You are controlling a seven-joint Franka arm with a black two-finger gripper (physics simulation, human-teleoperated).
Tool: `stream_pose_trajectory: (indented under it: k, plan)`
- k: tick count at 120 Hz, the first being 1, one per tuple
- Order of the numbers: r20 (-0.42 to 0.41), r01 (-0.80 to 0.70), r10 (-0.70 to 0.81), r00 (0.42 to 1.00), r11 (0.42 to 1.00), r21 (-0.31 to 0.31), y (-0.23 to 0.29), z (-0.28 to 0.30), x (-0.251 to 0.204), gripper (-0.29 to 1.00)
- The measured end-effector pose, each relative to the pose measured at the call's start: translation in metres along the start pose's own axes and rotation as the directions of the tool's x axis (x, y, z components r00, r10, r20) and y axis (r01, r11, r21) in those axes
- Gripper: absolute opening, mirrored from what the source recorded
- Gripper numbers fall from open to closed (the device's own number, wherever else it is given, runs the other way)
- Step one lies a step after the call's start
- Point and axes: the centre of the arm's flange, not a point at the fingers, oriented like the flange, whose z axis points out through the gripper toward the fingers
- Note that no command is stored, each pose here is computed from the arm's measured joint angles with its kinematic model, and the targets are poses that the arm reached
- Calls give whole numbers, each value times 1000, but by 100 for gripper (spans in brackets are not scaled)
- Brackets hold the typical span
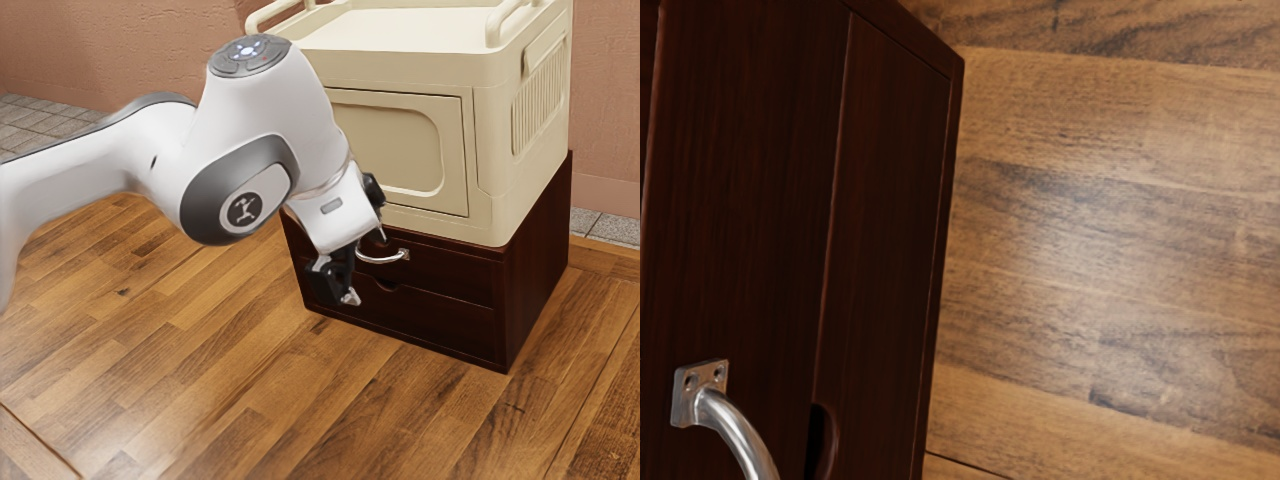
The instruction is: Pull the drawer handle with one arm to open the drawer
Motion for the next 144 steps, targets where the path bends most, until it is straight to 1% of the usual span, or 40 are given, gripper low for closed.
stream_pose_trajectory:
  k: [15,38,61,71,77,82,92,110,128,131,144]
  plan:
    - [0,-18,18,1000,1000,2,-2,1,-4,70]
    - [16,-27,28,999,999,-25,-8,25,-14,70]
    - [28,1,-1,1000,1000,-10,-17,37,-45,70]
    - [41,17,-16,999,1000,-22,-17,51,-61,70]
    - [45,20,-19,999,999,-26,-16,58,-67,74]
    - [46,21,-20,999,999,-24,-16,60,-70,72]
    - [44,16,-15,999,1000,-16,-16,58,-70,69]
    - [30,-12,11,999,1000,8,-17,48,-57,70]
    - [17,-61,61,998,998,-8,-9,59,-30,69]
    - [18,-63,64,998,998,-11,-8,61,-30,71]
    - [21,-68,69,997,997,-25,-2,68,-31,71]
